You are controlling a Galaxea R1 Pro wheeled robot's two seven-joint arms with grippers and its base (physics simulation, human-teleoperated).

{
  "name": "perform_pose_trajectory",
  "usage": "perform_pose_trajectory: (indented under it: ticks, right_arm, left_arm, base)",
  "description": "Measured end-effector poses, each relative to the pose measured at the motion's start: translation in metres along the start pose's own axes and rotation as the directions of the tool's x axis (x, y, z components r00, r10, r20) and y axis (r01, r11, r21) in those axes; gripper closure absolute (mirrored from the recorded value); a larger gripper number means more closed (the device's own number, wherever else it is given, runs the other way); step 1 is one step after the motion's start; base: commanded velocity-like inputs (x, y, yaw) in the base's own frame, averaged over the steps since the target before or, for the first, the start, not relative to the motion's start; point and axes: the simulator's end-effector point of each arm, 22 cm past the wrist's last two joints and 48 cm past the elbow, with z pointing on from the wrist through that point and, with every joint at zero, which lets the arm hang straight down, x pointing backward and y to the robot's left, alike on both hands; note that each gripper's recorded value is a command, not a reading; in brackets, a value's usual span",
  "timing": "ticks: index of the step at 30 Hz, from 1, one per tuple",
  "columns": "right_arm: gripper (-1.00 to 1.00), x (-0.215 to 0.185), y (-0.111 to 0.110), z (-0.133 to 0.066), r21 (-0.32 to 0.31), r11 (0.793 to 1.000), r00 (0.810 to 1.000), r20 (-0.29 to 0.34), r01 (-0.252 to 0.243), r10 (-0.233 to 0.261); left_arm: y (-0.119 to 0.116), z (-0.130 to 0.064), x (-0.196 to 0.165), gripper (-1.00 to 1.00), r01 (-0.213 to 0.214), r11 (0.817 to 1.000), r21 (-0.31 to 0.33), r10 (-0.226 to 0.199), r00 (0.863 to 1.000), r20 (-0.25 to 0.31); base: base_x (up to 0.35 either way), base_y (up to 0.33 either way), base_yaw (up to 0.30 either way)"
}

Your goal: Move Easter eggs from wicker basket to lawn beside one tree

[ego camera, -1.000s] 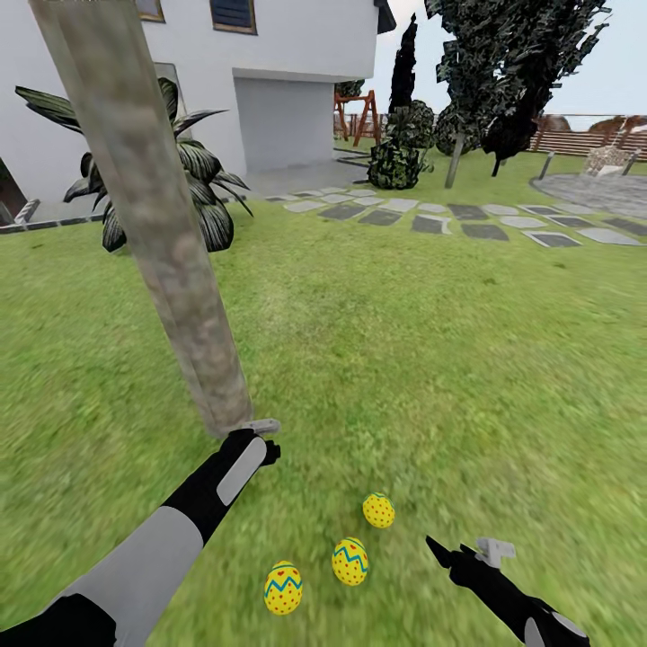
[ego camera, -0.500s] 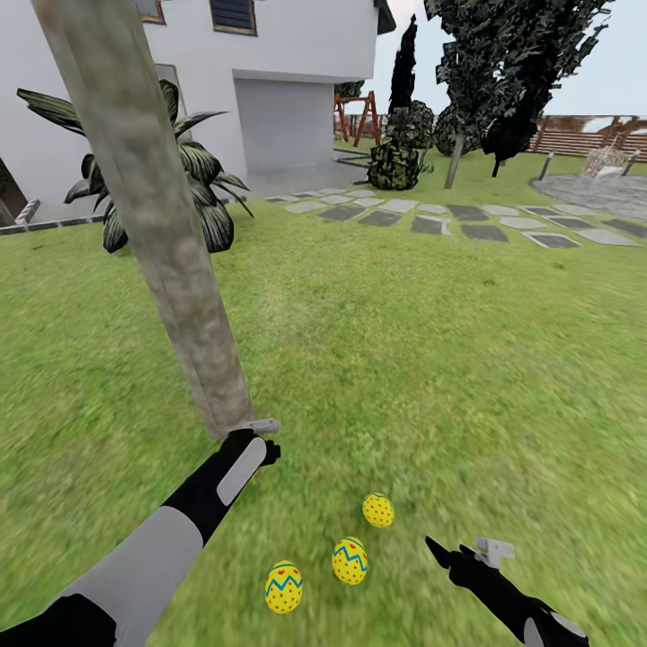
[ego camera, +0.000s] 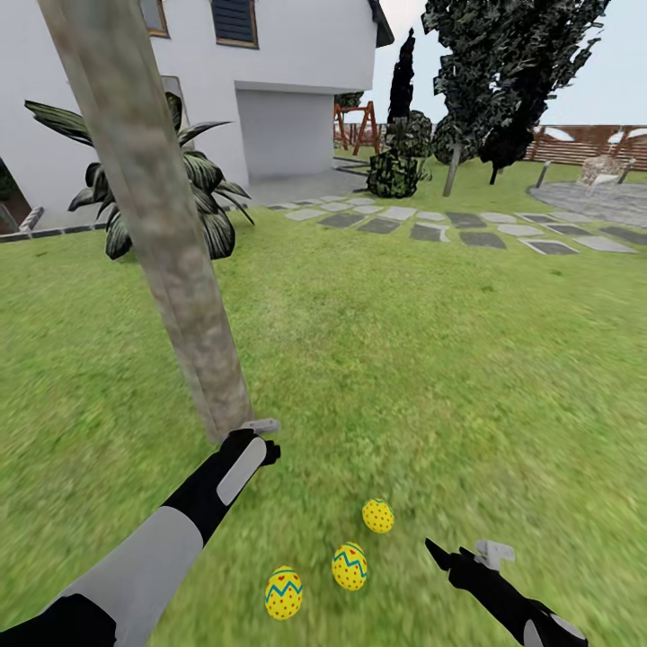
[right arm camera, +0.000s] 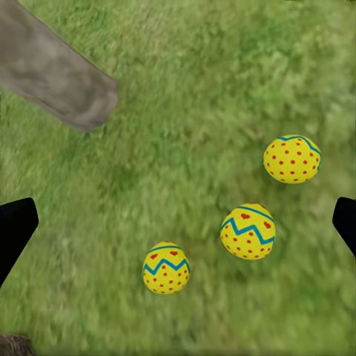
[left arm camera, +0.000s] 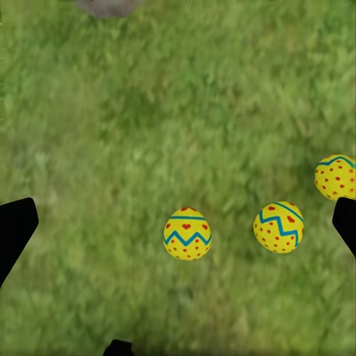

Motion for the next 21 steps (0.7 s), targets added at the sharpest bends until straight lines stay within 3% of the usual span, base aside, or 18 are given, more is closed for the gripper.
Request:
perform_pose_trajectory:
  ticks: [21]
  right_arm:
    - [-1.00, -0.013, 0.008, -0.005, -0.012, 1.000, 1.000, 0.027, 0.009, -0.009]
  left_arm:
    - [0.000, -0.017, -0.013, -1.00, 0.005, 1.000, 0.006, -0.005, 0.999, 0.033]
  base:
    - [0.000, 0.000, 0.000]
